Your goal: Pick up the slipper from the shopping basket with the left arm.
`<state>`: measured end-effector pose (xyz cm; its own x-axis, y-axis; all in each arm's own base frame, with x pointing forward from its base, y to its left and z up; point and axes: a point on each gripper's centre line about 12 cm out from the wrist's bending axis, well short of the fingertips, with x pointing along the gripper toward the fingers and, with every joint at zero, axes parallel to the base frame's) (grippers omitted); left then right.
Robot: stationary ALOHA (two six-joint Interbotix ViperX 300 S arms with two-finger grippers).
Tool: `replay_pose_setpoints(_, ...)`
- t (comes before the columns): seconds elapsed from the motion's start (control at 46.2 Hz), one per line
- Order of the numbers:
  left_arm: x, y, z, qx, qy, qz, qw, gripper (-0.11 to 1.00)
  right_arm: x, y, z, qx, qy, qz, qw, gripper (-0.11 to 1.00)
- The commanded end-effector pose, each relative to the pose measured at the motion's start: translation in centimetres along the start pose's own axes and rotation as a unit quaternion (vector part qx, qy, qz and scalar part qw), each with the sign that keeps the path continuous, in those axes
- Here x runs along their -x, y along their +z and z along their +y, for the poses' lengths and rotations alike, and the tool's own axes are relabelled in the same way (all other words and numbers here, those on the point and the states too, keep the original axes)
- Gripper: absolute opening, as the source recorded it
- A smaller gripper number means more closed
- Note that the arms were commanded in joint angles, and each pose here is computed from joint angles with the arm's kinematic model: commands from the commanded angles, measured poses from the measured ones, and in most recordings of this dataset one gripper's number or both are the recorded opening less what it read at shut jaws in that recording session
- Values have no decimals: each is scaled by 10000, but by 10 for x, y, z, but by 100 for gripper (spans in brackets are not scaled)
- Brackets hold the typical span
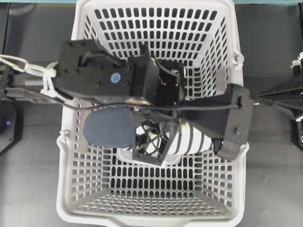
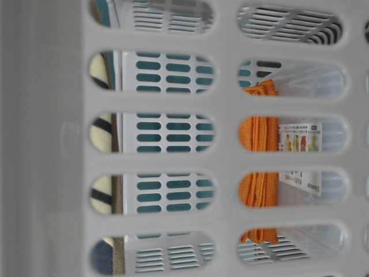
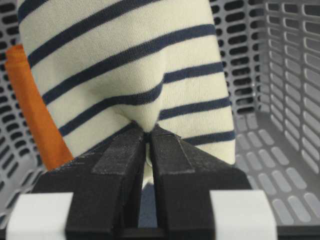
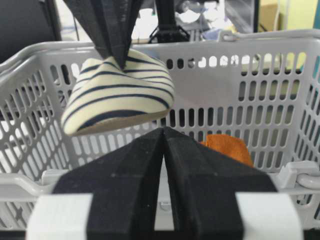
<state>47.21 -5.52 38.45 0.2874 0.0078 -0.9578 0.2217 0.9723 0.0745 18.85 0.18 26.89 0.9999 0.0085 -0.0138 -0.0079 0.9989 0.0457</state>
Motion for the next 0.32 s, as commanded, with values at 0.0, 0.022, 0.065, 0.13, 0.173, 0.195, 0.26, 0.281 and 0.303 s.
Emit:
replay_pose_setpoints(0.0,21,-3,0,-11,41,-242,9997,3,-1,1,0,-23,-3,0,10000,-1)
replay_pose_setpoints(0.022,21,-3,0,-11,42,-250,9997,3,-1,2,0,-23,-3,-8,10000,-1)
replay_pose_setpoints(0.065,21,-3,0,-26,42,-242,9997,3,-1,1,0,-23,4,0,10000,-1)
replay_pose_setpoints(0.13,20,-3,0,-35,40,-227,9997,3,-1,1,0,-23,-3,0,10000,-1)
replay_pose_setpoints(0.173,21,-3,0,-35,34,-243,9997,3,-1,1,0,-23,-3,0,10000,-1)
replay_pose_setpoints(0.195,20,-3,0,-35,40,-227,9997,3,-1,1,0,-23,-3,0,10000,-1)
replay_pose_setpoints(0.26,20,-3,0,-35,40,-227,9997,3,-1,1,0,-15,-3,0,10000,-1)
replay_pose_setpoints(0.281,20,-3,0,-36,32,-228,9997,3,-1,1,0,-23,-3,0,10000,-1)
replay_pose_setpoints(0.303,20,-3,0,-35,40,-227,9997,3,-1,1,0,-15,-3,0,10000,-1)
